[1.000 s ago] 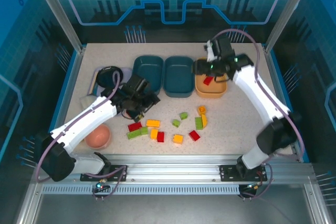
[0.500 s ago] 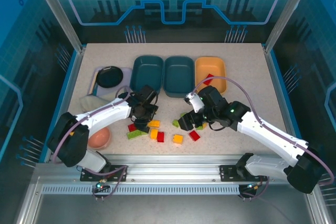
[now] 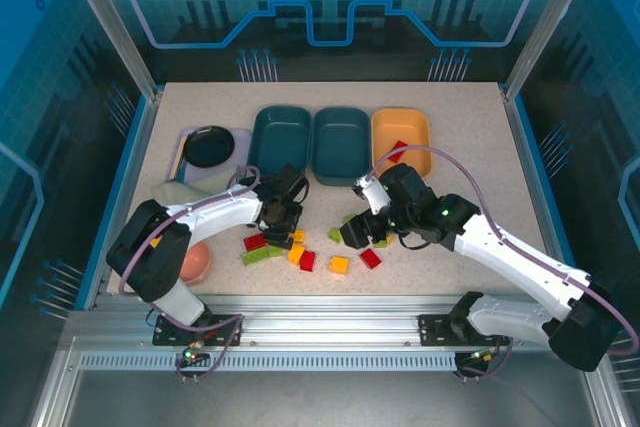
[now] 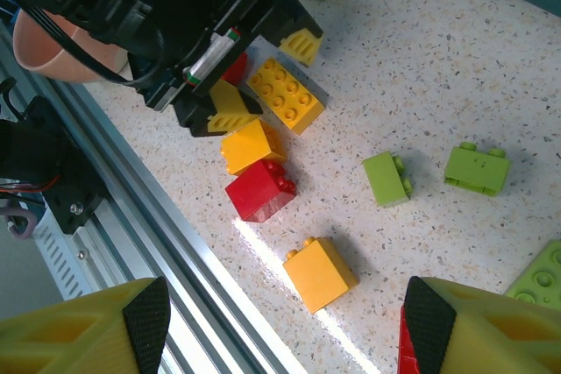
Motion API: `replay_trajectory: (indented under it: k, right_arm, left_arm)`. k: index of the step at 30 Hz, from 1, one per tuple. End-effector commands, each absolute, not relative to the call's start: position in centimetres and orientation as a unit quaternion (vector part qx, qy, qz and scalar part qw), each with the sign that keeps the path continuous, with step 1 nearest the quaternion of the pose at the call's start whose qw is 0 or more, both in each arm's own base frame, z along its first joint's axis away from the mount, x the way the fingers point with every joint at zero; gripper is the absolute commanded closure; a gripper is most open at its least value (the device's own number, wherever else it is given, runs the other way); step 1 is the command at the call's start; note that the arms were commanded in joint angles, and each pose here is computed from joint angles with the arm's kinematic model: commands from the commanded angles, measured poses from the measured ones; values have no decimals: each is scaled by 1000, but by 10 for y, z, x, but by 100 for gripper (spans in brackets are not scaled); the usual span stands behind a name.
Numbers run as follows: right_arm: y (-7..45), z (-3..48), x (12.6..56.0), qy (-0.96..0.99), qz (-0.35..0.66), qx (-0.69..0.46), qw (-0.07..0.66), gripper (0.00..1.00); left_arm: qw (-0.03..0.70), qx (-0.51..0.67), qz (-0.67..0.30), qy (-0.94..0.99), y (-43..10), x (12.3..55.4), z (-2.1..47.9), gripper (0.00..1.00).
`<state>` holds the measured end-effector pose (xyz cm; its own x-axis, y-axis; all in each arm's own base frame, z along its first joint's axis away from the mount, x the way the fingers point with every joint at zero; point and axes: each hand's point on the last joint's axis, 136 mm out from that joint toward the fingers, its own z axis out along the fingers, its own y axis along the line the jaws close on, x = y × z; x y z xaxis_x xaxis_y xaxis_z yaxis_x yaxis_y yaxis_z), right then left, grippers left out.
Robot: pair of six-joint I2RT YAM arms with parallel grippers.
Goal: Sort the legos into containers by color
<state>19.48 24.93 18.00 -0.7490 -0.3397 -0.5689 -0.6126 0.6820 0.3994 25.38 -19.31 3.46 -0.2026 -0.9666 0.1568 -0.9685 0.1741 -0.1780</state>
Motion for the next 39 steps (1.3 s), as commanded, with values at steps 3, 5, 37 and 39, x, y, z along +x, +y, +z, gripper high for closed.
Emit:
replay_trajectory:
  k: [3, 5, 37, 39]
  right_arm:
    - [251, 180, 195, 889, 299, -264, 227, 27]
    - [251, 179, 196, 890, 296, -263, 227, 27]
    - [253, 271, 285, 842, 358, -107, 390, 19]
    - [254, 278, 306, 836, 367, -75, 401, 16]
  left_arm:
    - [4, 631, 91, -770, -191, 253, 31, 44]
    - [3, 631, 84, -771, -189, 251, 31, 43]
    - [-109, 433, 97, -889, -165, 368, 140, 71]
    - [-116, 409, 88, -901, -154, 391, 142, 72]
